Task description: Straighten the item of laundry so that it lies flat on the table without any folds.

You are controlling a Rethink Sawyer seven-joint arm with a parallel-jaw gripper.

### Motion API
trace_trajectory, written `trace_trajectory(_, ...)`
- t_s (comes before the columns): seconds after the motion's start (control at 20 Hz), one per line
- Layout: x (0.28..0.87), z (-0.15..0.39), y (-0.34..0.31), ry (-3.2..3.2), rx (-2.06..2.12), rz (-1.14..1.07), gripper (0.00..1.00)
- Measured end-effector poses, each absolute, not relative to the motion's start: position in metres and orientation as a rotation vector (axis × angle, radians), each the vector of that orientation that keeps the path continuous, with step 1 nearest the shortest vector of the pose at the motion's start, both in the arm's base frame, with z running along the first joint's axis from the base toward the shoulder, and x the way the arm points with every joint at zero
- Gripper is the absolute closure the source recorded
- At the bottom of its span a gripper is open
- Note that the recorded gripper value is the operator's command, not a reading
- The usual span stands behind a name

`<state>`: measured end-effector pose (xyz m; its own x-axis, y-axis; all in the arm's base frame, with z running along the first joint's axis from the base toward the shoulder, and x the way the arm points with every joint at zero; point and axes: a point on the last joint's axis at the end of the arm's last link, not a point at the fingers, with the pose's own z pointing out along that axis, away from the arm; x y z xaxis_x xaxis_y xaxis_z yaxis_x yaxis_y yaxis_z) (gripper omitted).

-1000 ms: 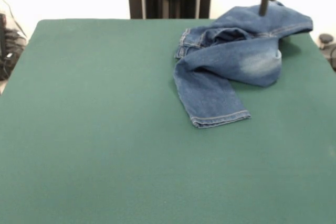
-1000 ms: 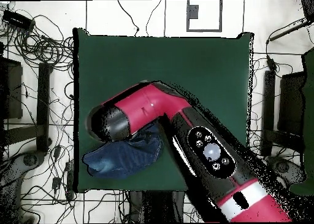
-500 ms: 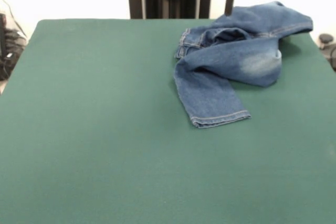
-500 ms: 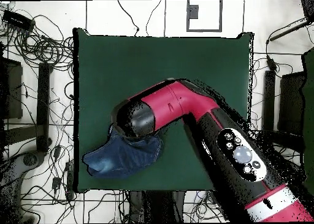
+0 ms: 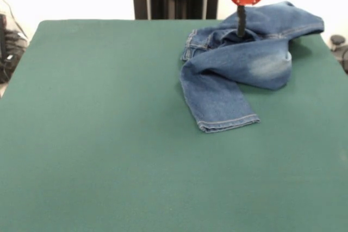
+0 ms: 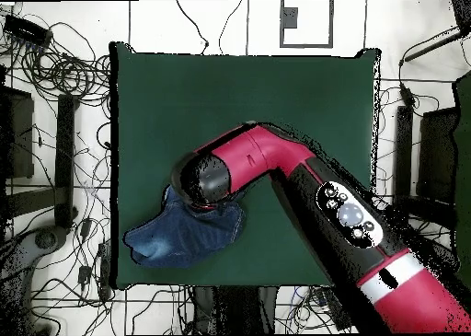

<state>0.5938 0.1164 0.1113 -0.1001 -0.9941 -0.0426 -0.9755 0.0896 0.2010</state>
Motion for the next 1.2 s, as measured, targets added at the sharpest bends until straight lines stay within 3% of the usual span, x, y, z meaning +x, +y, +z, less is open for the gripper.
trace_trajectory(1.2,0.548,0.076,0.105,-2.149,2.042,-0.362,0.00)
